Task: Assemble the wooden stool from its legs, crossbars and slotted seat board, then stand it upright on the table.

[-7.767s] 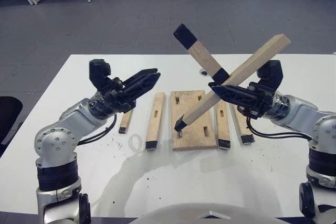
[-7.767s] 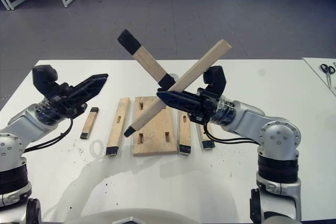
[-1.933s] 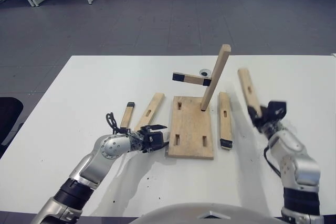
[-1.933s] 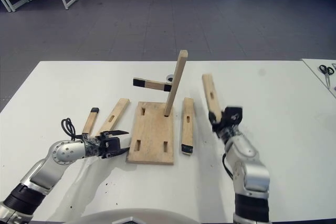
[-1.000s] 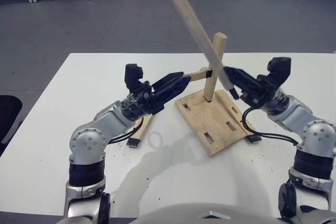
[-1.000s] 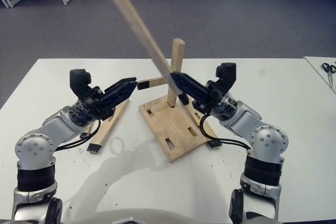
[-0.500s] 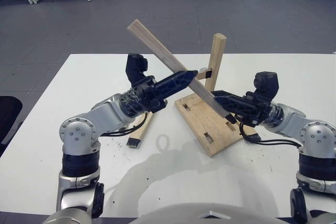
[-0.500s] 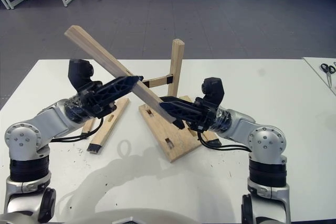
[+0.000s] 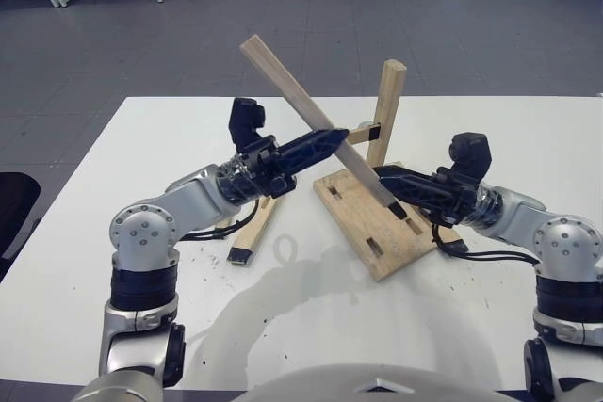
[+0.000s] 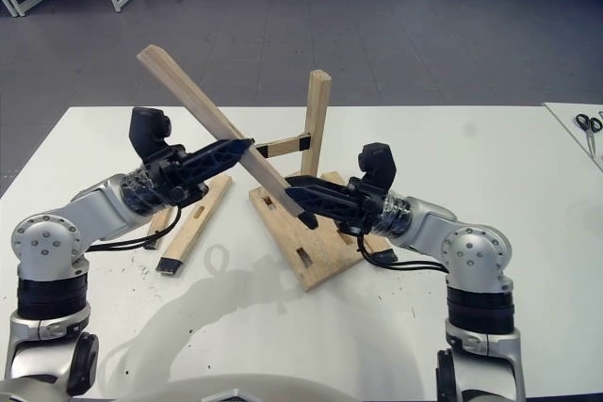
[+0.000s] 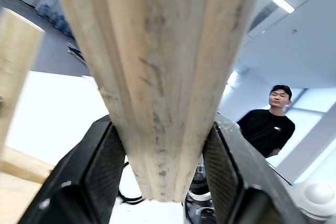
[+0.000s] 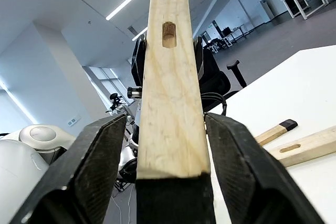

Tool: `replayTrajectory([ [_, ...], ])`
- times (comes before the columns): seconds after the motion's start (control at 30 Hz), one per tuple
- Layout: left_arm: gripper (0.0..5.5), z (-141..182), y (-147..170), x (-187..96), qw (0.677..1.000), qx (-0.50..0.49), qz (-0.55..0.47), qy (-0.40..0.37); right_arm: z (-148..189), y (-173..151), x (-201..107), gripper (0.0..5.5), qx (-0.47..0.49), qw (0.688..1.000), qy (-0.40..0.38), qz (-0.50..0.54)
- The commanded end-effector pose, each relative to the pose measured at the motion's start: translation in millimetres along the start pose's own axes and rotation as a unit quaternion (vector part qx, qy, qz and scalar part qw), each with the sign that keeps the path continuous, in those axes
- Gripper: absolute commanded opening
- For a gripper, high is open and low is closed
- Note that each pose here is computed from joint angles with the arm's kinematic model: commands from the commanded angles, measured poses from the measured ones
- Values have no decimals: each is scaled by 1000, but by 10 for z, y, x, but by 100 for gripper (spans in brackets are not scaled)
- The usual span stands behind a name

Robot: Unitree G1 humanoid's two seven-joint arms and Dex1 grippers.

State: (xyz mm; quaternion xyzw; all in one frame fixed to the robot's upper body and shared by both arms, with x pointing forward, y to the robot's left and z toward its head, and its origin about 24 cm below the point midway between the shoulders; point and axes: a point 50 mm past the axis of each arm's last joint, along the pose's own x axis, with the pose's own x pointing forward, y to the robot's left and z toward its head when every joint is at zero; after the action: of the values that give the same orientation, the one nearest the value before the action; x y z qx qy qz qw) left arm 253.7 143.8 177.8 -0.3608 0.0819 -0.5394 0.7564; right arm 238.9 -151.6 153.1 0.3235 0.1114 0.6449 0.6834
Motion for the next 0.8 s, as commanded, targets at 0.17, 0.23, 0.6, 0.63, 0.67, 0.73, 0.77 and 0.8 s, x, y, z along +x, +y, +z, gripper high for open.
replayTrajectory([
  [0.17, 205, 36, 419, -369, 981, 137, 134, 11, -244, -364, -249, 337, -150, 949, 180, -210],
  [0.23, 205, -119, 597, -387, 971, 177, 159, 28, -319, -473, -219, 337, -217, 914, 233, -250],
  [0.6, 205, -316, 844, -350, 964, 223, 147, -1, -683, -495, -212, 337, -434, 727, 496, -192],
  [0.63, 205, -337, 825, -336, 965, 222, 138, 4, -686, -461, -200, 337, -438, 724, 501, -180],
  [0.67, 205, -358, 828, -319, 966, 222, 135, 5, -710, -436, -199, 337, -436, 725, 506, -171],
  [0.73, 205, -398, 840, -293, 967, 220, 130, 12, -761, -422, -226, 337, -428, 725, 515, -163],
  [0.77, 205, -417, 846, -278, 968, 215, 130, 14, -773, -425, -241, 337, -426, 723, 519, -163],
  [0.8, 205, -448, 847, -264, 969, 211, 127, 23, -779, -429, -250, 337, -424, 724, 519, -165],
])
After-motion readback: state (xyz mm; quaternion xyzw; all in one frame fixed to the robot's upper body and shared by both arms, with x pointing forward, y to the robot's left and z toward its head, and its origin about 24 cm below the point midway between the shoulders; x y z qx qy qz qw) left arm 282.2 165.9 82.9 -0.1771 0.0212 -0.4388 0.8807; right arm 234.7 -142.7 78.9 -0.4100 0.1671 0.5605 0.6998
